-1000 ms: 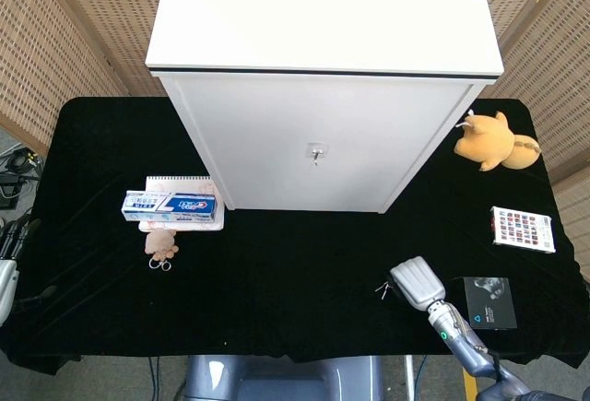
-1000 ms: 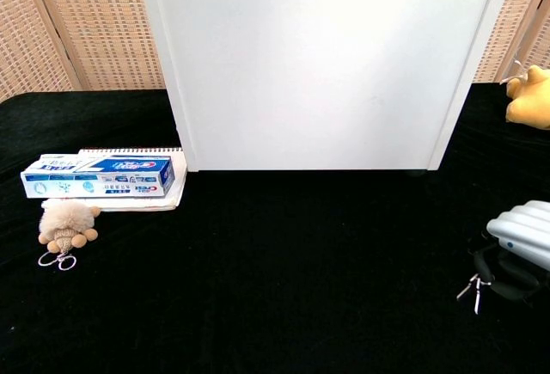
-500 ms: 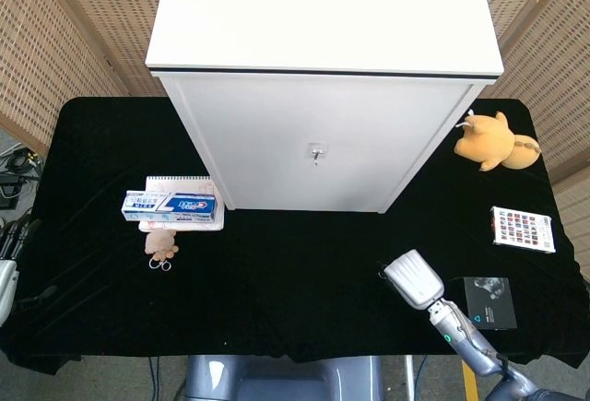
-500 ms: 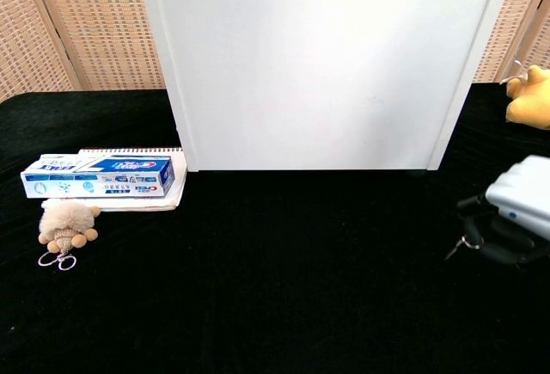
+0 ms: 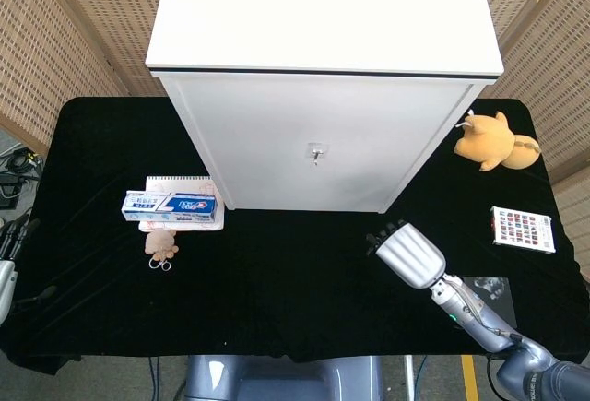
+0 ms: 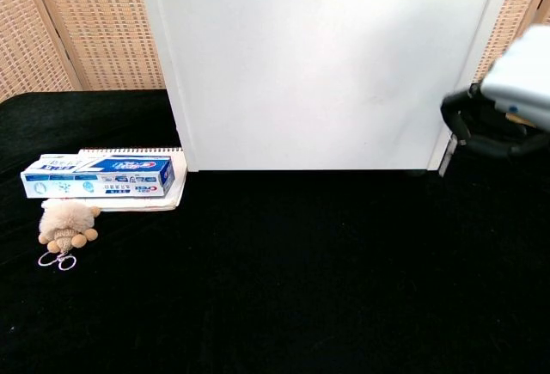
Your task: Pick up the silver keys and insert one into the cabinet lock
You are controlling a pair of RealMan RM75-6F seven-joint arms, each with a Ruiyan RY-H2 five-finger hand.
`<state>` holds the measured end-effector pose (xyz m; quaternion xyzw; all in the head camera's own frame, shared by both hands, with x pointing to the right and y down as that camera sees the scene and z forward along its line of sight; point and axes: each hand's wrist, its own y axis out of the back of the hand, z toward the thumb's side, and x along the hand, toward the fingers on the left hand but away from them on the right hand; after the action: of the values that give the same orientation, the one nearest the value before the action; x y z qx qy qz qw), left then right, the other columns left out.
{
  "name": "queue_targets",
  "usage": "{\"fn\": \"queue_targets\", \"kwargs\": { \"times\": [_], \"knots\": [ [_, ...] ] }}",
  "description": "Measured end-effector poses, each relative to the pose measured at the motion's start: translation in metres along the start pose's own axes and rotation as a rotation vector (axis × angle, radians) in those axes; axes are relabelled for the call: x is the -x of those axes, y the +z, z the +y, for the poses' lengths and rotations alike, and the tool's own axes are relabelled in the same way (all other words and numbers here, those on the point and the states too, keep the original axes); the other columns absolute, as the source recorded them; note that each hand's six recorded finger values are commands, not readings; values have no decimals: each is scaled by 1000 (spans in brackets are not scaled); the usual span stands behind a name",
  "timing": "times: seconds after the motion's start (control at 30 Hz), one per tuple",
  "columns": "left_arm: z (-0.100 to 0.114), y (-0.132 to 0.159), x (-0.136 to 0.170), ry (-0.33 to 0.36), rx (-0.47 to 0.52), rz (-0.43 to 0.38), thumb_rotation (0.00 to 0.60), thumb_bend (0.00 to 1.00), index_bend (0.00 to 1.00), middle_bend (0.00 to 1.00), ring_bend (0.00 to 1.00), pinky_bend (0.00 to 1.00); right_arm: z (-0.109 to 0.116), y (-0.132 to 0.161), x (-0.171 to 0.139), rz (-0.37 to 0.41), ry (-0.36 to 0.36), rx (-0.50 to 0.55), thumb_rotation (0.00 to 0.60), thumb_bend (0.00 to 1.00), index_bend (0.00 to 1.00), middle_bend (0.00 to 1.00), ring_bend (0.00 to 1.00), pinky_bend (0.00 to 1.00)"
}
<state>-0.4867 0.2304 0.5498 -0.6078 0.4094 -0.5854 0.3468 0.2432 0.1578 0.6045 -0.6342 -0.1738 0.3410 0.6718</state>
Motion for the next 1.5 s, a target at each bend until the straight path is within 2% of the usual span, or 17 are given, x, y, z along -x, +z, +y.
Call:
{"fn": "queue_targets", "kwargs": {
  "times": [0.33,0.53,0.73,1.03,1.5],
  "knots": [
    [0,-1,-1,-3,0,1,600,0,0,0,0,0,57,-6,38,51,-133,-131,600,686,747,886,793,933],
    [1,-1,0,3,4,2,600,0,0,0,0,0,87,-13,64,65,-181,-208,600,684,748,886,792,933],
    [1,-2,-1,2,7,4,600,0,0,0,0,0,109,-18,81,57,-221,-232,600,674,749,886,790,932],
    [4,-5,-3,2,22,14,600,0,0,0,0,0,125,-23,101,24,-233,-247,600,668,749,884,788,932],
    [3,-6,-5,-4,25,18,600,0,0,0,0,0,130,-1,127,63,-225,-303,600,656,750,883,783,932]
  ]
}}
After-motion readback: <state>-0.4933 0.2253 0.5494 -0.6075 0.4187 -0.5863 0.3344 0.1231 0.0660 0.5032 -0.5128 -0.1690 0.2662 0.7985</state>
